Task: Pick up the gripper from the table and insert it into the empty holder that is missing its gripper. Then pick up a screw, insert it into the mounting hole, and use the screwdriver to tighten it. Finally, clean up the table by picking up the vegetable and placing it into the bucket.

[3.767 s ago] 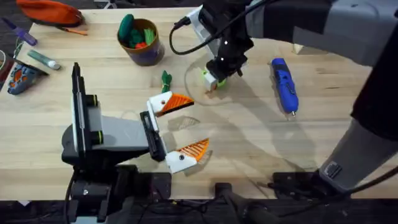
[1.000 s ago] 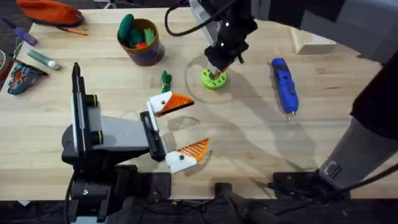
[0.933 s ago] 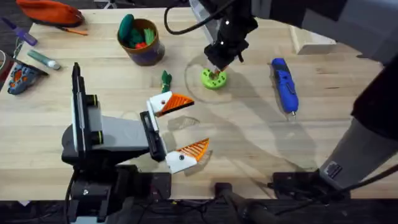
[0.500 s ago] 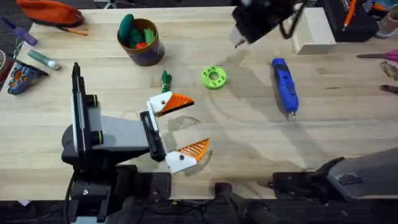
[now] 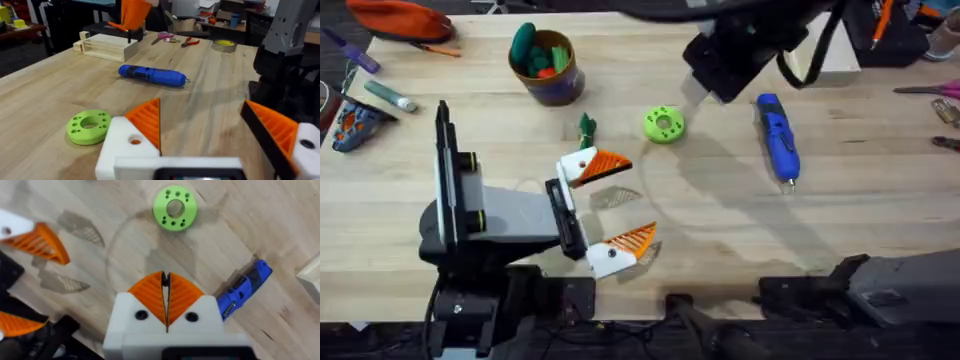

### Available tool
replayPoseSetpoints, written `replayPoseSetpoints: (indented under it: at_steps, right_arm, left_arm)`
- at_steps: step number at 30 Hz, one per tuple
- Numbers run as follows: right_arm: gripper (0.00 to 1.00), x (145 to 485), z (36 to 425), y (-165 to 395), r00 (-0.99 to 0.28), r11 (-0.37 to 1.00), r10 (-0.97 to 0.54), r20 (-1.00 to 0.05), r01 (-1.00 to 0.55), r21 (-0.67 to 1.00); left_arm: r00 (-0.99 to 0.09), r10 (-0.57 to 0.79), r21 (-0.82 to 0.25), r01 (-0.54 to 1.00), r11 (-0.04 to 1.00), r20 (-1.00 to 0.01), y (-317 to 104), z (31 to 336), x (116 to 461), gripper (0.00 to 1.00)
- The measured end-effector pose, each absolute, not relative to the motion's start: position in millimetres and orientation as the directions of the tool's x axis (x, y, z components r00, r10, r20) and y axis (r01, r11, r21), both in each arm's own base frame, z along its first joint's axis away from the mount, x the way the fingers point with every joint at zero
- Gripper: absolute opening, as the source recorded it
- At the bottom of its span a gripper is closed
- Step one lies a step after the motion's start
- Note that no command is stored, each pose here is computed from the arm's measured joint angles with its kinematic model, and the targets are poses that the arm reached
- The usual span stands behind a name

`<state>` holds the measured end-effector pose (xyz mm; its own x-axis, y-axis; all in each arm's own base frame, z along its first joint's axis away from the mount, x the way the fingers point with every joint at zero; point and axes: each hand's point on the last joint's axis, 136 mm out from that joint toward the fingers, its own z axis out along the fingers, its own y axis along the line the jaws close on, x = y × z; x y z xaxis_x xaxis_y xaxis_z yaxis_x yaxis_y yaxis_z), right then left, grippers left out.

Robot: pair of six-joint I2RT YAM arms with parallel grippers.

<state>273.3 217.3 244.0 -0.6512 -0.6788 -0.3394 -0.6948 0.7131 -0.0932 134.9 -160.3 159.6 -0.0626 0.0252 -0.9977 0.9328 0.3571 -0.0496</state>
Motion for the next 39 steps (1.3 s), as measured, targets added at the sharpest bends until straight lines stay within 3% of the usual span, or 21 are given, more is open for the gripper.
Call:
replayPoseSetpoints:
  at_steps: [11,27,39]
  right_arm:
    - [0.006,259.7,275.7,239.9,-0.564,0.631,-0.758,-0.327,-0.762,-0.146]
    - [0.006,209.7,270.2,320.4,-0.343,0.417,-0.871,-0.353,-0.894,-0.160]
    - [0.006,207.7,256.1,355.2,-0.310,0.368,-0.901,-0.303,-0.917,-0.155]
  left_arm:
    - [-0.062,0.025,-0.049,0.933,0.357,-0.998,-160.3,159.6,134.9,0.999]
    - [-0.062,0.025,-0.049,0.933,0.357,-0.998,-160.3,159.6,134.9,0.999]
    - [-0.062,0.025,-0.049,0.933,0.357,-0.998,-160.3,159.6,134.9,0.999]
